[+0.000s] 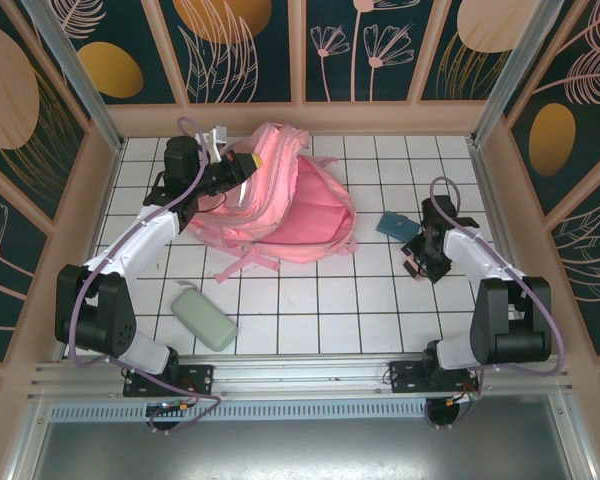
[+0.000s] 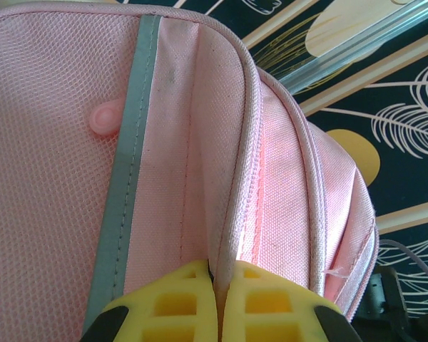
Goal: Pack the student bag
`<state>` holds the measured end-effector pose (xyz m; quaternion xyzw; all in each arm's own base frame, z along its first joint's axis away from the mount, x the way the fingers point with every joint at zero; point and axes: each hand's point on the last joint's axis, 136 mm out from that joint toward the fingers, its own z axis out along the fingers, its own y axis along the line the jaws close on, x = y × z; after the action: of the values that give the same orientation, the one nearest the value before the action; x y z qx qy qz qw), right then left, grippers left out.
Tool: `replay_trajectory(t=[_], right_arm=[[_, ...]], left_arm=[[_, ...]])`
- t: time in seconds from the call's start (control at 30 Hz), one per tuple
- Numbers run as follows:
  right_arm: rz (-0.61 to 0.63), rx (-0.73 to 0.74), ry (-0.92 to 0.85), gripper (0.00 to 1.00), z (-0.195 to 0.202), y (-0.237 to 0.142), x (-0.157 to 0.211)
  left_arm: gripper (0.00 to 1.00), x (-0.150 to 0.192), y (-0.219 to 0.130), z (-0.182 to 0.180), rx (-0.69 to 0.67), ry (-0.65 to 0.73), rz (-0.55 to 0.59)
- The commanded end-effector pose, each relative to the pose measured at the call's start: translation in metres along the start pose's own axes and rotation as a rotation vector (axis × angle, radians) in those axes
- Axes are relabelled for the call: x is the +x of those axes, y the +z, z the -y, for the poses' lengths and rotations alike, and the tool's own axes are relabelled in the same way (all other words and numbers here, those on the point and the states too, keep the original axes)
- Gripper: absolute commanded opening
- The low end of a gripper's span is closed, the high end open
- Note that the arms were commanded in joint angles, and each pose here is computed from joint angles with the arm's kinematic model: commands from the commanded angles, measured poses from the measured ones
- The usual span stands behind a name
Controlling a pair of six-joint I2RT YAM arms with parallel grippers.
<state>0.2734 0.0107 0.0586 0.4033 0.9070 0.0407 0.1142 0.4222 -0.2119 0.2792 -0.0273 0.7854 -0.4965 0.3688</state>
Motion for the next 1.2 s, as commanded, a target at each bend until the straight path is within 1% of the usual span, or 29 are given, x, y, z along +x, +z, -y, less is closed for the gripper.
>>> replay_trajectory(t=[0.0, 0.07, 0.17, 0.3, 0.4, 0.57, 0.7, 0.77, 0.87, 1.0, 1.17], right_arm=[[0.032, -0.039, -0.044, 0.62, -0.010, -0.024, -0.007], [0.046, -0.079, -0.084, 0.62, -0.020, -0.034, -0.009], [0.054, -0.211, -0.195, 0.60, -0.049, -0.056, -0.002], [0.046, -0.511, -0.410, 0.59, -0.101, -0.099, 0.022], [0.050, -0.670, -0.513, 0.57, -0.127, -0.127, 0.038], [0.056, -0.788, -0.637, 0.57, -0.155, -0.149, 0.059], [0.056, -0.894, -0.710, 0.57, -0.177, -0.164, 0.072], [0.054, -0.917, -0.727, 0.57, -0.185, -0.166, 0.074], [0.036, -0.909, -0.737, 0.57, -0.198, -0.160, 0.074], [0.006, -0.875, -0.744, 0.57, -0.222, -0.146, 0.081], [-0.029, -0.792, -0.730, 0.58, -0.253, -0.125, 0.095]], left_arm=[[0.00, -0.026, -0.013, 0.049, 0.128, 0.114, 0.072], [0.00, -0.027, -0.011, 0.052, 0.125, 0.124, 0.058], [0.00, -0.028, -0.010, 0.064, 0.124, 0.156, 0.033], [0.00, -0.030, -0.010, 0.081, 0.131, 0.199, 0.013], [0.00, -0.027, -0.007, 0.090, 0.142, 0.215, -0.025], [0.00, -0.025, -0.005, 0.105, 0.160, 0.244, -0.073], [0.00, -0.024, -0.007, 0.122, 0.210, 0.266, -0.114], [0.00, -0.023, -0.007, 0.129, 0.216, 0.274, -0.130], [0.00, -0.024, -0.009, 0.141, 0.246, 0.279, -0.145], [0.00, -0.025, -0.014, 0.156, 0.288, 0.286, -0.159], [0.00, -0.022, -0.022, 0.173, 0.363, 0.298, -0.192]])
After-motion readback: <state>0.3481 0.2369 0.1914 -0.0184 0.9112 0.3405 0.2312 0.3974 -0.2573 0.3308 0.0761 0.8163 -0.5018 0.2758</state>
